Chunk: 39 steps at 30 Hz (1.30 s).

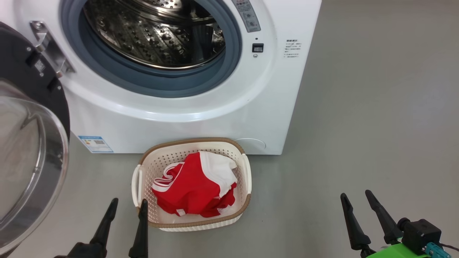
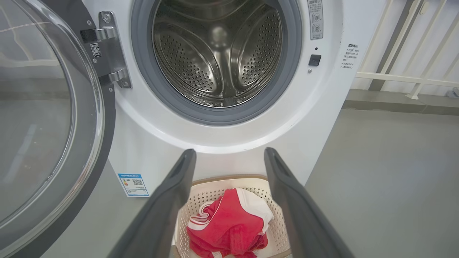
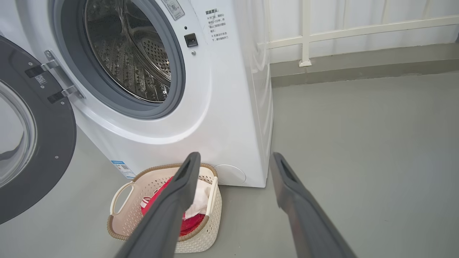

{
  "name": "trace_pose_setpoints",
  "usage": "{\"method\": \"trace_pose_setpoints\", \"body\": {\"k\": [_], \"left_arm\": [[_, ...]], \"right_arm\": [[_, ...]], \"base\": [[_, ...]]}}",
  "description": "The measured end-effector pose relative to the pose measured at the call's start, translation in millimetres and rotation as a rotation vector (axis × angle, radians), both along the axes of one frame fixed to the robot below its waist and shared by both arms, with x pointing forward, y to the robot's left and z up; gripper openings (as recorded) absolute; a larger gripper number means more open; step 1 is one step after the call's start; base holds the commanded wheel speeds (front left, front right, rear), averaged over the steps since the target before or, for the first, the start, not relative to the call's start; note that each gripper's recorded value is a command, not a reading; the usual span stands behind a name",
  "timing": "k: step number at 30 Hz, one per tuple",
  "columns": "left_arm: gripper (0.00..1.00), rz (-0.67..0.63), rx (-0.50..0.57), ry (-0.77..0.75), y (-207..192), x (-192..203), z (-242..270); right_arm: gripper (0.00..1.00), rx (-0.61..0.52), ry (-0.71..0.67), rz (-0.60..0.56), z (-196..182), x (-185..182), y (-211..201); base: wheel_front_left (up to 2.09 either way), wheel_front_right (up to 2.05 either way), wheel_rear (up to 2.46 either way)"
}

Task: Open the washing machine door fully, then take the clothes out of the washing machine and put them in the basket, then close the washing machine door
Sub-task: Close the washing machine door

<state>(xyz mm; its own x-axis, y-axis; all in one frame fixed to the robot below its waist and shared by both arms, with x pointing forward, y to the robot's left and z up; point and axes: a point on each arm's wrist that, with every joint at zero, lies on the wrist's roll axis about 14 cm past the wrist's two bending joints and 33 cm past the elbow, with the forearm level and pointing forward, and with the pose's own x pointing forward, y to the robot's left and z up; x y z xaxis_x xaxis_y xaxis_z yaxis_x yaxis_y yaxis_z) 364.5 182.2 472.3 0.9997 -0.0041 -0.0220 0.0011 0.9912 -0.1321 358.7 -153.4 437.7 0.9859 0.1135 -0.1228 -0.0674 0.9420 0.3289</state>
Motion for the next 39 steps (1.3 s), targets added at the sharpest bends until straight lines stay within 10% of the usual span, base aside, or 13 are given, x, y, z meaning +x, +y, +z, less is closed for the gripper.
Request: {"method": "trace_pose_setpoints", "body": {"k": [39], "left_arm": [[1.0, 0.615, -0.1, 0.016, 109.5, -143.9, 1.4]], "right_arm": [[1.0, 0.008, -0.031, 0.629, 4.8, 15.1, 192.4]], "base": [[0.0, 0.0, 0.0]]}}
